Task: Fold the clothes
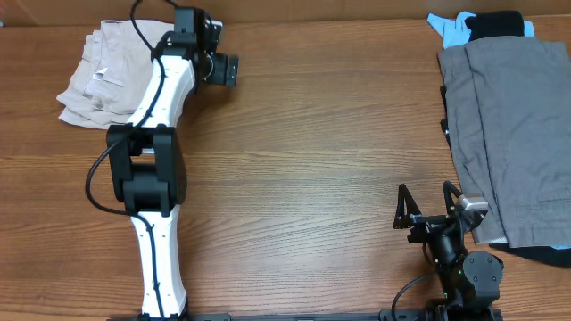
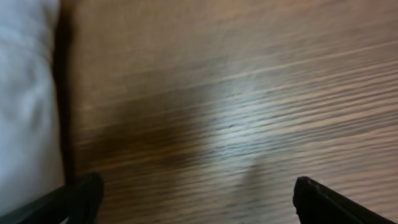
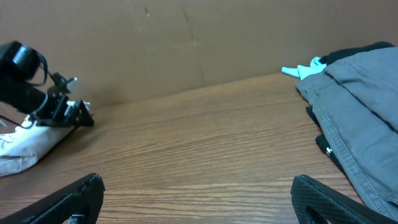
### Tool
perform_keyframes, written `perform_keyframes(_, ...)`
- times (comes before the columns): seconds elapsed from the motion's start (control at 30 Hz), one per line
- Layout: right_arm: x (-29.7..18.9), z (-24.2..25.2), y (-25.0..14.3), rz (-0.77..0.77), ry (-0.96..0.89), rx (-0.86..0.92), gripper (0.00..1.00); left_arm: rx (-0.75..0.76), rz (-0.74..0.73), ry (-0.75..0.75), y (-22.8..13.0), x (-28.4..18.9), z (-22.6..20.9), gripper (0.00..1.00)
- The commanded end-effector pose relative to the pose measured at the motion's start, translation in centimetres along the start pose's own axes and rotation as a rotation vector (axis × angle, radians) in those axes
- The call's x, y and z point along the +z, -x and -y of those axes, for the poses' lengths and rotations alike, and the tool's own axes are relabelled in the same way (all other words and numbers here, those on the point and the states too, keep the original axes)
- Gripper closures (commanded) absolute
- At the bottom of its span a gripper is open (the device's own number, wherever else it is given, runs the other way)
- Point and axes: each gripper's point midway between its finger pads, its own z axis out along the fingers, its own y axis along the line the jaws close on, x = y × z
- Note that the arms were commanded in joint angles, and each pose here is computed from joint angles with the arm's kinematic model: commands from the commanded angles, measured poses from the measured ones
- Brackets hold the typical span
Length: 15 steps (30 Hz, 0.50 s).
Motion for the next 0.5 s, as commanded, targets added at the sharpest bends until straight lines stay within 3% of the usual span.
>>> perform_keyframes(0.0,-0.1,0.2,0.4,0.022,-0.01,-0.002,0.0,-0.049,-0.026,0.025,-1.0,1.1,-1.5,0.0)
perform_keyframes(0.47,-0.1,0.2,0.4,0.022,-0.01,-0.003,0.0,-0.15,-0.051,0.1,-2.9,1.2,-8.5,0.0)
